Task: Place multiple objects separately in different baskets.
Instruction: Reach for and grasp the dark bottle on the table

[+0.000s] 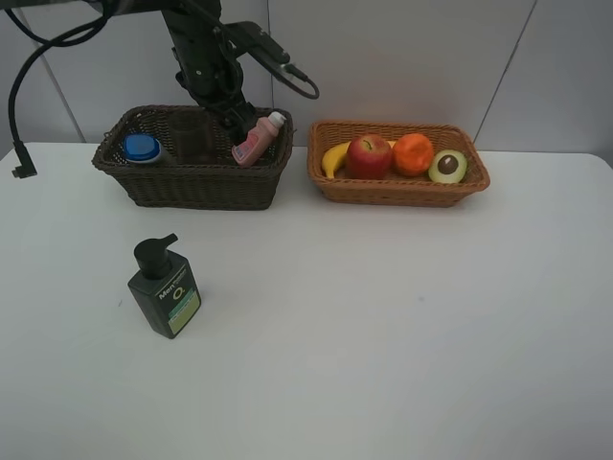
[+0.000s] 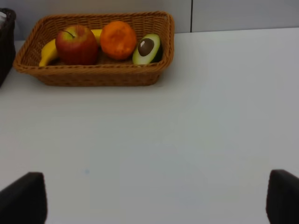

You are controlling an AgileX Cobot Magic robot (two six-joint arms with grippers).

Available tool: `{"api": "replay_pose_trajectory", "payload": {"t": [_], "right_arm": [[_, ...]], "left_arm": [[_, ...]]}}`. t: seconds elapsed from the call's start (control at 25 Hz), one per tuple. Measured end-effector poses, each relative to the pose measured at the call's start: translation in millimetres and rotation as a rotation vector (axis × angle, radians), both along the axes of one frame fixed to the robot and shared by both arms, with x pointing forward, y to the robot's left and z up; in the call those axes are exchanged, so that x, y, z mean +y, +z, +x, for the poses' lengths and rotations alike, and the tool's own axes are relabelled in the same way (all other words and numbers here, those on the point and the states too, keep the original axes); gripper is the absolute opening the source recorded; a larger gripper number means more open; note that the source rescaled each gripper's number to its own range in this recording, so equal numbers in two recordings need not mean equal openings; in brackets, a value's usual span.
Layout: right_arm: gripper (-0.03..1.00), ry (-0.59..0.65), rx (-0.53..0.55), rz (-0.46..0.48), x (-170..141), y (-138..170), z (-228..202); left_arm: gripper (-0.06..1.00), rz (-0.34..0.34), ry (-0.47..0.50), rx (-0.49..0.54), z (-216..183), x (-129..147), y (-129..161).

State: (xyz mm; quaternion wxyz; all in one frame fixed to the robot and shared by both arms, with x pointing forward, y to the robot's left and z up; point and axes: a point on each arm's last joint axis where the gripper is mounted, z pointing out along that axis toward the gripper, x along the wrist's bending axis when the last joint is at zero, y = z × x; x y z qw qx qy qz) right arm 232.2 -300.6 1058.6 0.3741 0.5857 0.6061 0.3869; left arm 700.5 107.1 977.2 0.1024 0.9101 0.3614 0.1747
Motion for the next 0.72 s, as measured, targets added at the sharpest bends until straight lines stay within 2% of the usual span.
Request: {"api": "replay_pose_trajectory", "payload": {"t": [0.32, 0.48, 0.72], "right_arm": [[1.00, 0.000, 0.000, 0.000, 0, 0, 0], [1.00, 0.000, 0.000, 0.000, 0, 0, 0], [1.00, 0.000, 0.000, 0.000, 0, 0, 0]], "left_arm": [[1.00, -0.058, 0.042, 0.057, -12, 0, 20], [1.00, -0.061, 0.075, 0.091, -21, 0, 33], [1.00, -0.079, 0.166, 0.134, -35, -4, 48]]}}
